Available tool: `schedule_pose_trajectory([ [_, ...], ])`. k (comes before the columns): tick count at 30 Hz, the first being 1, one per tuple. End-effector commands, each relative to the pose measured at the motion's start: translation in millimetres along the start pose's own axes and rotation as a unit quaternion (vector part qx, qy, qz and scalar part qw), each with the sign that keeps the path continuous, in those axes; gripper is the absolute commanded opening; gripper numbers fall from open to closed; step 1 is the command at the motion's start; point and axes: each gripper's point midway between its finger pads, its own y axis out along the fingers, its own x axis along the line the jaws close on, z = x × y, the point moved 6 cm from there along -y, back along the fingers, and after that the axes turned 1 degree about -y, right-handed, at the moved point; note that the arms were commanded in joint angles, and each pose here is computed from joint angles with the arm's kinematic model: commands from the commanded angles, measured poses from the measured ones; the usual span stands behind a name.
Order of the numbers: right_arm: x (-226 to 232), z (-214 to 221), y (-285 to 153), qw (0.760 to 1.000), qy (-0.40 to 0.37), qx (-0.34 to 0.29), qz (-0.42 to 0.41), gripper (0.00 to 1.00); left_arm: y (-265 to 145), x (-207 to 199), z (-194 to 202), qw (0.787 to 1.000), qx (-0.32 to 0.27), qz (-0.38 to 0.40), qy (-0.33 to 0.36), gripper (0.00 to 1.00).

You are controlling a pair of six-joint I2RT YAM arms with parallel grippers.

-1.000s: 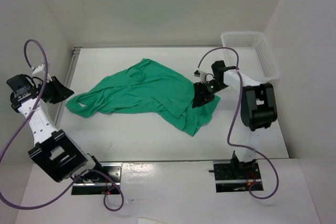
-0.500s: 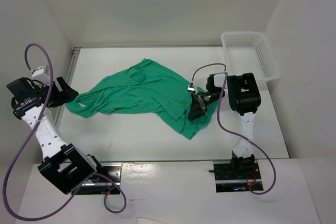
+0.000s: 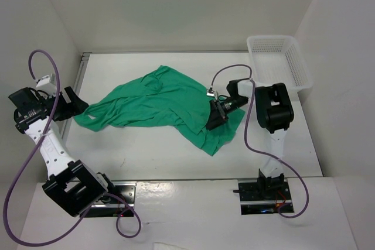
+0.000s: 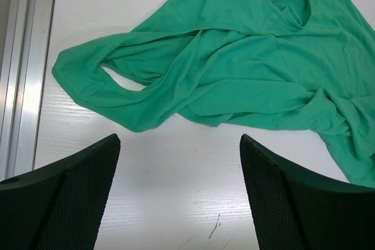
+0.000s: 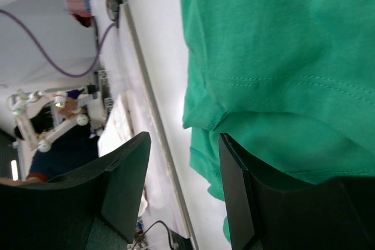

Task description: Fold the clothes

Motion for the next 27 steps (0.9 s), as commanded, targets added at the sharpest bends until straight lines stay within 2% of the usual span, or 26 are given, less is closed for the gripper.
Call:
schedule_pose_trajectory([
  [1,4.3,-14.6,6.3,0.998,-0.034,-0.010,0.056,0.58,-3.5,-2.1,-5.8,1.000,-0.019,-0.004,0.015,0.89],
  [11,-3.1,-13.2,16.7,0.980,-0.040,0.039,0.190,0.58,-3.9,-1.3,-5.0,1.000,-0.022,-0.010,0.018,0.90],
  [15,-7.2,-7.8,20.4,0.953,-0.058,0.066,0.288,0.55,-3.9,-1.3,-5.0,1.000,-0.022,-0.010,0.018,0.90],
  [17,-9.1,-3.5,23.8,0.946,-0.062,0.081,0.307,0.52,-4.8,-3.7,-5.5,0.999,-0.024,-0.012,0.023,0.90],
  [21,-15.4,4.2,20.8,0.925,-0.066,0.103,0.359,0.33,-4.1,-5.1,-4.6,0.999,-0.025,-0.013,0.028,0.90],
  [22,-17.3,4.3,18.7,0.921,-0.071,0.107,0.367,0.22,-4.2,-5.2,-4.6,0.999,-0.025,-0.013,0.028,0.90],
  [24,-23.3,4.4,11.1,0.905,-0.078,0.117,0.402,0.10,-4.0,-4.1,-6.0,0.999,-0.028,-0.018,0.026,0.90],
  [27,-33.2,5.1,-0.9,0.877,-0.099,0.127,0.454,0.03,-2.8,-6.5,-5.8,0.999,-0.027,-0.014,0.029,0.90],
])
